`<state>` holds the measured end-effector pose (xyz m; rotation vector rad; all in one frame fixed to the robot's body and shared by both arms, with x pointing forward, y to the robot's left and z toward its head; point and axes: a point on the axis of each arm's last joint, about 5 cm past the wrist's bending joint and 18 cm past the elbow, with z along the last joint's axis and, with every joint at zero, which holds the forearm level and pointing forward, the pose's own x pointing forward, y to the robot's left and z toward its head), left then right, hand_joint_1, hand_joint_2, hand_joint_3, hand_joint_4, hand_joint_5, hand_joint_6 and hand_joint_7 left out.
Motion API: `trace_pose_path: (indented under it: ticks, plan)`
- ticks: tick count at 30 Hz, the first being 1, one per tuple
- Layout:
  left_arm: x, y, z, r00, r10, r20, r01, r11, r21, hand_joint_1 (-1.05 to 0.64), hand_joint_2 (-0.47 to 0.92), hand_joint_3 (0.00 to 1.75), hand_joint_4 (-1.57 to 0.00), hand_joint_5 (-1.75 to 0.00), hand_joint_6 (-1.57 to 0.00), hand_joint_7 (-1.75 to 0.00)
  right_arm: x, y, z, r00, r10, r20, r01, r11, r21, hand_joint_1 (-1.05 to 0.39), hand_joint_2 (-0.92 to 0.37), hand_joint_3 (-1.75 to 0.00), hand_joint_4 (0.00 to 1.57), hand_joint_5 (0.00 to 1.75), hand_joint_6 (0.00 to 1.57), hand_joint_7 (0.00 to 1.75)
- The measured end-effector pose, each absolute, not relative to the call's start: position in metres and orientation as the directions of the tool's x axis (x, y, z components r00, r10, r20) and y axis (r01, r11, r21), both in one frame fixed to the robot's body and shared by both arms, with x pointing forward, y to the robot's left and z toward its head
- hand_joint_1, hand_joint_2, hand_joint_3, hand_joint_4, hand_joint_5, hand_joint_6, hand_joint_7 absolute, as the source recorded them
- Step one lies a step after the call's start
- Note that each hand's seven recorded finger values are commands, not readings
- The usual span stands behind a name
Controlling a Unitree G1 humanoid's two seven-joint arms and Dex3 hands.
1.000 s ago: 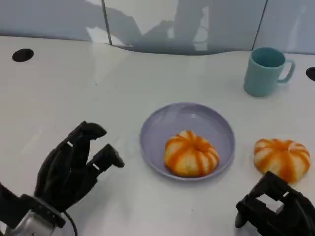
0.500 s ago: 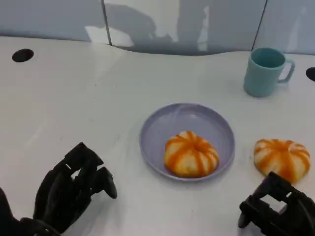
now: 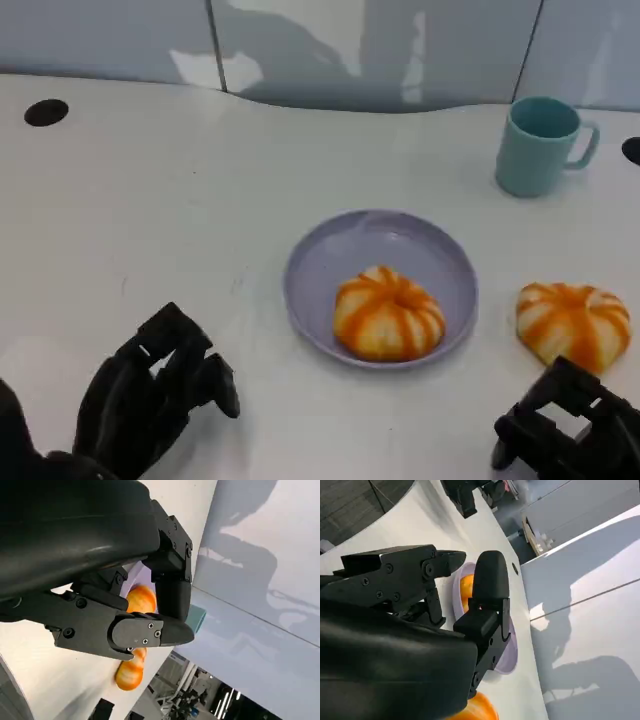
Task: Grasp the bread from the table and place it into the plate.
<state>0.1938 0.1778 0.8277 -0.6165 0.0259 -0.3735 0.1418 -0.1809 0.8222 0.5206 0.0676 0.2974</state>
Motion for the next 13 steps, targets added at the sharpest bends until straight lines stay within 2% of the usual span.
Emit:
trace_pose_path:
  ticks: [13]
  plan:
    - [0.1931, 0.1824, 0.8252, 0.929, -0.36, 0.088, 0.345, 0.751, -0.563, -0.5, 0.92, 0.3, -0.85, -1.75, -0.56, -1.75, 0.1422, -0.1807, 0.8203, 0.958, 0.285, 0.02, -0.258, 0.833, 0.489, -0.65, -0.92, -0.16, 0.75, 1.58, 0.63, 1.44]
